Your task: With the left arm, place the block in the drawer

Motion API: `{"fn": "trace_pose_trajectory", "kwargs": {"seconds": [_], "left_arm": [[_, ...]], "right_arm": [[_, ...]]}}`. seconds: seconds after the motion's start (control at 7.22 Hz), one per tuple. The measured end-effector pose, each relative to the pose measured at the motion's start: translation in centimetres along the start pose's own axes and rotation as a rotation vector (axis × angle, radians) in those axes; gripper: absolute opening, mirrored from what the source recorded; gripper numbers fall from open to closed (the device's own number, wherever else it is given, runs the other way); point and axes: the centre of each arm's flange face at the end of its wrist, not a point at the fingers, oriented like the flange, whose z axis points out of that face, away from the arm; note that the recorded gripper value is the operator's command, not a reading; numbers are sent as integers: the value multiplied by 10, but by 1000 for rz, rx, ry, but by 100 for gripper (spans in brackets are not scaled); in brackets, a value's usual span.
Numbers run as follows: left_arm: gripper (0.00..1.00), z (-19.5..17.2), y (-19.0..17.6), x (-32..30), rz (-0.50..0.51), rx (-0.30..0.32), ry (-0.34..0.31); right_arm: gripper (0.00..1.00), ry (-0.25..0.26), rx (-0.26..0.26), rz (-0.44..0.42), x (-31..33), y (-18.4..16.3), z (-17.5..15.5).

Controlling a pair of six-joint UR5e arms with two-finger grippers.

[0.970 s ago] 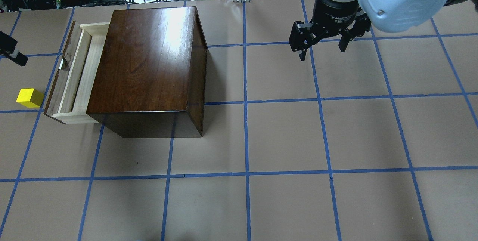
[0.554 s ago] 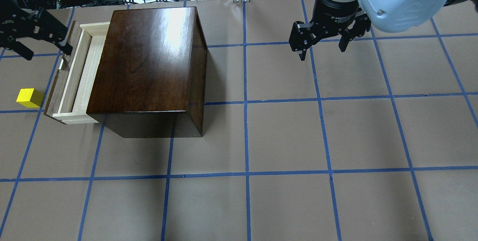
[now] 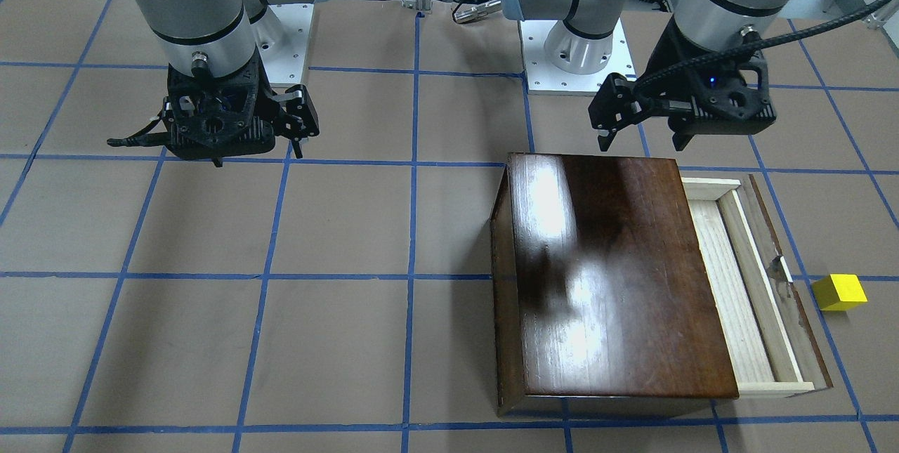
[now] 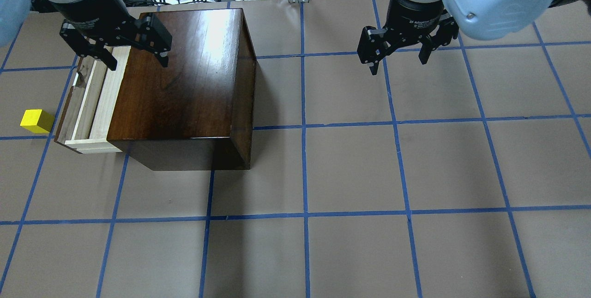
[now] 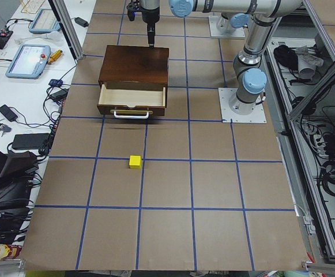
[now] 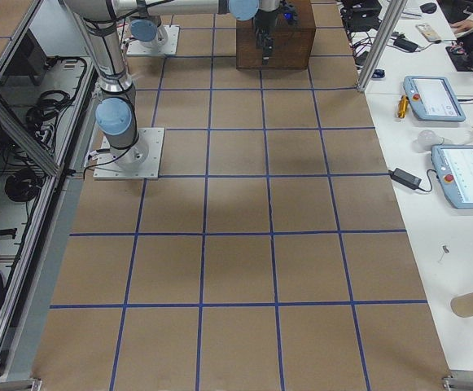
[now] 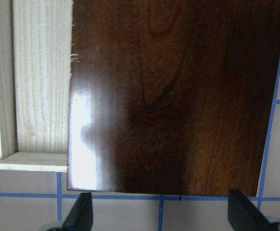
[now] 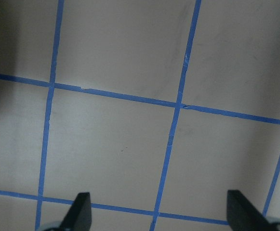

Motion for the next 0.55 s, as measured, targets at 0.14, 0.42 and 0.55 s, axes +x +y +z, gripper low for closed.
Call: {"fn": "trace_pose_trajectory", "kwargs": {"seconds": [0.14, 0.42, 0.55], "left_arm": [[100, 6, 0, 7, 11, 26, -7], [100, 6, 0, 10, 17, 50, -11], [100, 4, 1, 9, 17, 56, -12]], "right_arm": [[100, 0, 0, 0, 0, 0, 0], [100, 0, 0, 0, 0, 0, 0], [100, 0, 0, 0, 0, 0, 0]]}}
